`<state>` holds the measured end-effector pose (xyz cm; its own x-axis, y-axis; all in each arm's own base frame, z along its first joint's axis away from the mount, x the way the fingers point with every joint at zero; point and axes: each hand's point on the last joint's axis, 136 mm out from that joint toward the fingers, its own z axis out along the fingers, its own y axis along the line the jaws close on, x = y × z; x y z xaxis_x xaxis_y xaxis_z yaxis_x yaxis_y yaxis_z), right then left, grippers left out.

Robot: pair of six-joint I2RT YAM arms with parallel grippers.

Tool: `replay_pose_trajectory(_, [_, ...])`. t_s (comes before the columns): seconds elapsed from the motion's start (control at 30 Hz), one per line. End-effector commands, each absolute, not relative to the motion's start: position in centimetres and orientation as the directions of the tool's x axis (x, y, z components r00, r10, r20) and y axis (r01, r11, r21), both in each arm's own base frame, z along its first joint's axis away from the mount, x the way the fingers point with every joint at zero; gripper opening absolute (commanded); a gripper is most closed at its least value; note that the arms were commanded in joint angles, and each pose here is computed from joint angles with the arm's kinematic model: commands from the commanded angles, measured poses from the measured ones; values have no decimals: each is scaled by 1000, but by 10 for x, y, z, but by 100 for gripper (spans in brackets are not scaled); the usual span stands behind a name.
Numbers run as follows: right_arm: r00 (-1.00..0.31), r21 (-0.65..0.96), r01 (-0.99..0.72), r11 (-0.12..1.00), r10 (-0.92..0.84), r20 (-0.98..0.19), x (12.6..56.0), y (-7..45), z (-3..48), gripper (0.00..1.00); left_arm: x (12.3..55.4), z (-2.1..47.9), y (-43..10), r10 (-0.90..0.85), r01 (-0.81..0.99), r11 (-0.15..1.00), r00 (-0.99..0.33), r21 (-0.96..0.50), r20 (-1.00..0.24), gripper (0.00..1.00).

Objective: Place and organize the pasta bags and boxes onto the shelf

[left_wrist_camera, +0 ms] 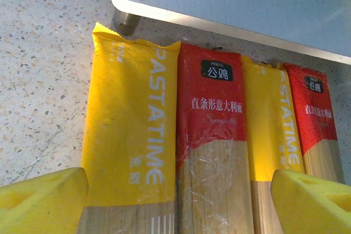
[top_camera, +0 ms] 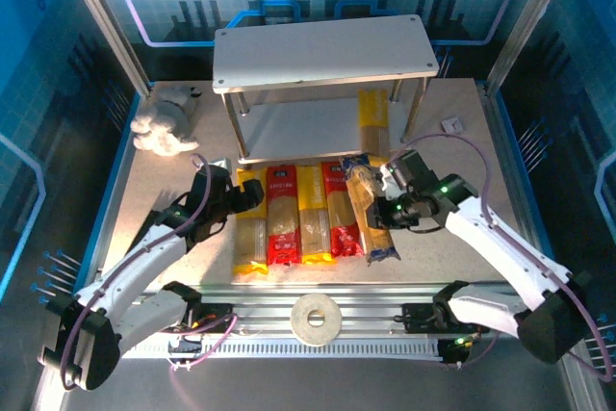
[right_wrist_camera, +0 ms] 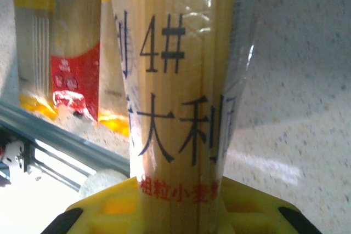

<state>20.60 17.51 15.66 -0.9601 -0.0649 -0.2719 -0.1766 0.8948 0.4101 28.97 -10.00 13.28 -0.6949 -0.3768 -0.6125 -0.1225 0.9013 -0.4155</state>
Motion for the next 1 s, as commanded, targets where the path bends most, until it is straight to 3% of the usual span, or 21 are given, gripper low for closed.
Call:
replay_pose_trajectory(0.0, [-878, 436, -272, 858, -36, -477, 269, 205, 196, 10, 293, 143, -106, -386, -102, 891, -684, -443, -619, 88])
replay_pose_trajectory(0.2, [-809, 406, -288, 867, 7, -588, 362, 223, 215, 9, 293, 143, -106, -386, -101, 890, -686, -444, -617, 88])
replay_pose_trajectory(0.4, [-771, 368, -255, 894, 41, -635, 426, 226, 216, 9, 290, 145, -102, -379, -105, 897, -684, -430, -623, 88])
replay_pose_trajectory(0.97, [-696, 241, -217, 946, 24, -718, 504, 221, 179, 11, 287, 149, -98, -376, -115, 903, -677, -414, -633, 89])
